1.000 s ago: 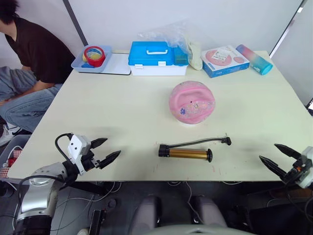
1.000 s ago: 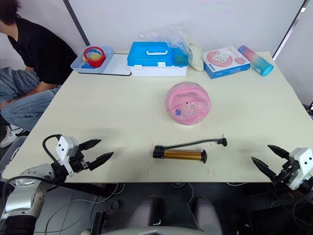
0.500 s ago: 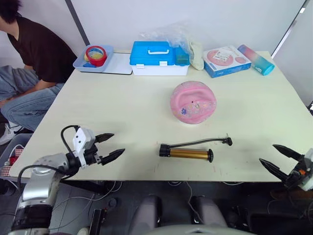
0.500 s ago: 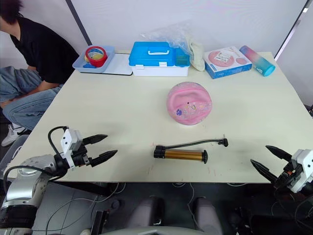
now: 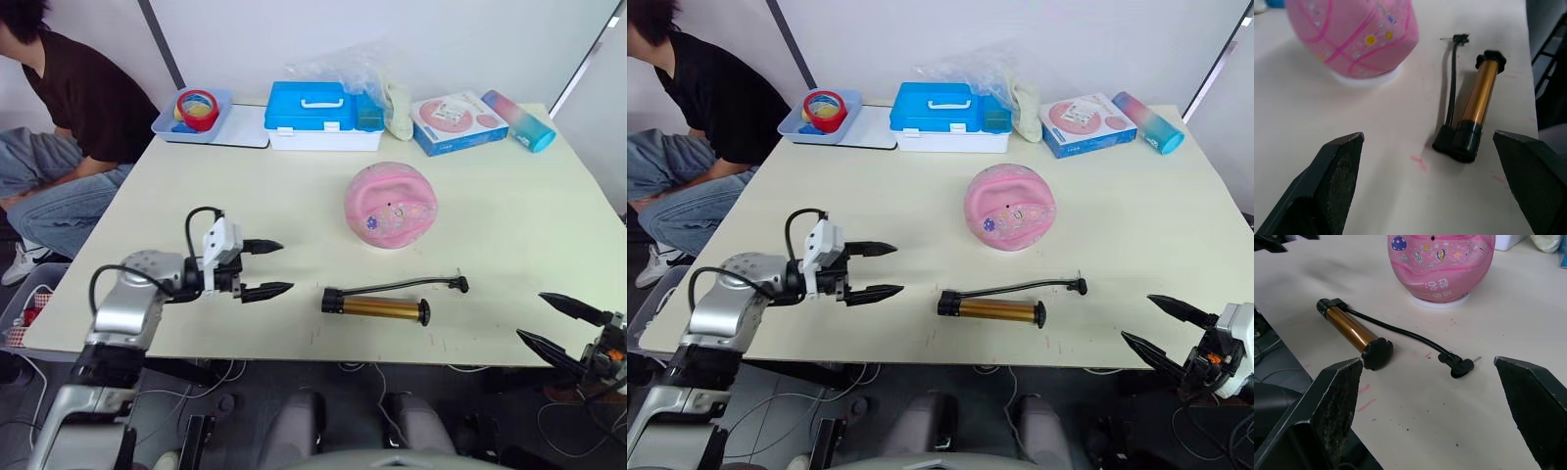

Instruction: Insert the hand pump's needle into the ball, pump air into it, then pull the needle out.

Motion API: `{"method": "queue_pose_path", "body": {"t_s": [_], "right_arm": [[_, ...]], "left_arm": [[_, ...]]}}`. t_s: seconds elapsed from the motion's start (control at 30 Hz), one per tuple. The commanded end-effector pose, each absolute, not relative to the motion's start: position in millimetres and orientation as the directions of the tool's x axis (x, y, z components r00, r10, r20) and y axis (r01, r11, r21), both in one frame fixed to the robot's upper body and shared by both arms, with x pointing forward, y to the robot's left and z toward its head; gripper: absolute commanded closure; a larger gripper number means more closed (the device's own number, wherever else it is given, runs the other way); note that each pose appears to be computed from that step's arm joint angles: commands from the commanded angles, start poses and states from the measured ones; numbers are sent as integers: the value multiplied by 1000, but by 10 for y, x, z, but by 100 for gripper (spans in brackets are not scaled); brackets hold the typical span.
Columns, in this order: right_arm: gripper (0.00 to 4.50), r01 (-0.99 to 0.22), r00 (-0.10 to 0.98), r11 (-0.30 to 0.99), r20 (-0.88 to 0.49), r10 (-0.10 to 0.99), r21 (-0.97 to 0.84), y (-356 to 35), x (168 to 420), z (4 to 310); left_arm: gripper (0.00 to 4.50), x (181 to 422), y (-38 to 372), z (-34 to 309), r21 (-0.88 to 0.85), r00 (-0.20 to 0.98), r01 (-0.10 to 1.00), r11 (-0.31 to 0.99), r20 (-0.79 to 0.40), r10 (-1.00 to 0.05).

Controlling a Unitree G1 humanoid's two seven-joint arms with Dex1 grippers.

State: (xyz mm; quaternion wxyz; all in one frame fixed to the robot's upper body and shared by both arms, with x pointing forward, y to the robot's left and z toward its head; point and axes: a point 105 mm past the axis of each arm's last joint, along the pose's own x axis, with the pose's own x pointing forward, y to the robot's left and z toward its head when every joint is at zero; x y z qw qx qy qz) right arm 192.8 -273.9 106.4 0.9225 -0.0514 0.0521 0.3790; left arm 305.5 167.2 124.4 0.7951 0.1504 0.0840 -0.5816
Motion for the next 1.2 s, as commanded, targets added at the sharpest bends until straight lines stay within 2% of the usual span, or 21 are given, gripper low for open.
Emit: {"method": "queue_pose_path", "body": {"t_s": [0.03,0.23,0.47,0.5,0.53,0.57,0.6,0.63,0.67,0.77,0.93,1.2], "right_arm": [[1,-710,705,696,-108,701,-108,-2745,1924,1221],[1,-715,698,687,-90,710,-129,-2711,1952,1293],[1,-715,698,685,-87,711,-140,-2678,1961,1325],[0,-715,698,685,-87,711,-140,-2676,1955,1327],[0,-714,699,686,-87,710,-140,-2675,1950,1328],[0,-714,699,686,-88,710,-139,-2674,1945,1329],[0,-714,699,687,-88,709,-138,-2673,1940,1330],[0,-714,700,687,-88,709,-138,-2673,1937,1331],[0,-712,701,689,-88,707,-137,-2675,1933,1332],[0,-704,710,697,-85,699,-135,-2683,1910,1328],[0,-694,719,706,-86,690,-137,-2707,1896,1321],[0,-676,736,722,-95,670,-146,-2767,1878,1292]], "left_arm": [[0,3100,1412,1332,170,215,971,167,-321,-922],[0,3213,996,1380,179,148,980,90,-341,-928],[0,3193,552,1350,170,50,985,-17,-382,-923],[52,3203,489,1345,166,45,986,-21,-386,-921],[73,3212,441,1342,164,42,986,-25,-390,-920],[116,3213,390,1335,163,32,986,-36,-400,-916],[194,3223,332,1331,162,29,986,-40,-405,-914],[194,3229,296,1328,161,28,986,-42,-408,-912],[238,3232,241,1316,151,21,987,-47,-416,-909],[238,3209,19,1278,111,-16,991,-73,-447,-894],[238,3233,-130,1160,130,-15,987,-98,-527,-850],[238,3327,-390,922,206,51,974,-94,-605,-795]]}}
